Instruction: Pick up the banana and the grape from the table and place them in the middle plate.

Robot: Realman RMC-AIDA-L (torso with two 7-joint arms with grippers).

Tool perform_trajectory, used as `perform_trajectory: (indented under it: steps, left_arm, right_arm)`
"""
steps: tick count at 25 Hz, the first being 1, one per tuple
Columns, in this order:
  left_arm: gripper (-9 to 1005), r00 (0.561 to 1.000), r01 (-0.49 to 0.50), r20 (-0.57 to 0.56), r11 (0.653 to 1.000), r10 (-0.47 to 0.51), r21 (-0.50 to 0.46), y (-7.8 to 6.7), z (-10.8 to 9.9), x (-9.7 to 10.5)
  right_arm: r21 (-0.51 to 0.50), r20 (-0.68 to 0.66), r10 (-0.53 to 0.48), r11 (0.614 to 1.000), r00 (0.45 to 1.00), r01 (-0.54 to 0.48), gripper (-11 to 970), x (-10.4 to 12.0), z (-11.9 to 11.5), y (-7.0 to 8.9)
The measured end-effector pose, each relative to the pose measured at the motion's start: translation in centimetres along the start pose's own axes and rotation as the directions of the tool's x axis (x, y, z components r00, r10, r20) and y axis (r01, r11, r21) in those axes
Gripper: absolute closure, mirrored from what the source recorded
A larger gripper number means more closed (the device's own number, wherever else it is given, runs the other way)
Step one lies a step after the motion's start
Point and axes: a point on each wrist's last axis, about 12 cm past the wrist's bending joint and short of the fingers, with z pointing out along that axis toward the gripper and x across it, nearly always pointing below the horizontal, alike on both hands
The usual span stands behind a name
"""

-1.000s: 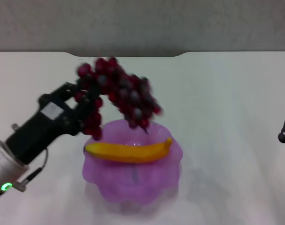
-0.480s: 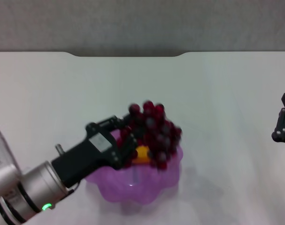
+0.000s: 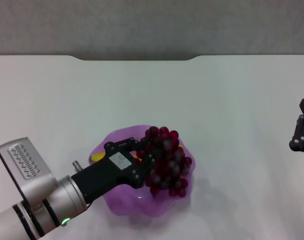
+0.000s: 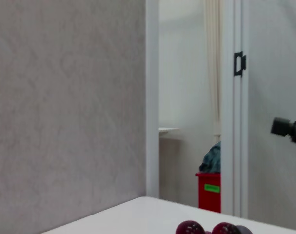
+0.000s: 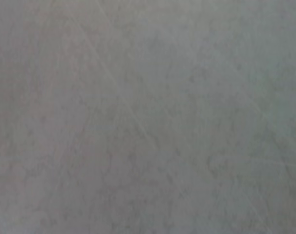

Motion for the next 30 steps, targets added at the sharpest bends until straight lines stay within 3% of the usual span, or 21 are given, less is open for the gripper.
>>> perform_trajectory:
  steps: [12, 23, 30]
  left_arm:
    - [687, 1.0, 0.0, -0.001, 0.994, 0.0, -0.108, 0.9, -0.6, 0.2]
    - [202, 0.999, 0.015, 0.034, 0.984, -0.009, -0.176, 1.3, -1.4, 0.2]
    - [171, 0.99, 0.005, 0.14, 0.967, 0.032, -0.253, 1.3, -3.3, -0.5]
  right_arm:
    - [0.0, 0.001, 0.0, 1.0, 1.0, 0.0, 959, 0.0, 0.0, 0.0]
    - [0.001, -0.005, 0.021, 1.0, 1.0, -0.021, 959, 0.2, -0.1, -0.2]
    - [-0.011, -0.011, 0.017, 1.0, 1.0, -0.017, 959, 0.3, 0.2, -0.2]
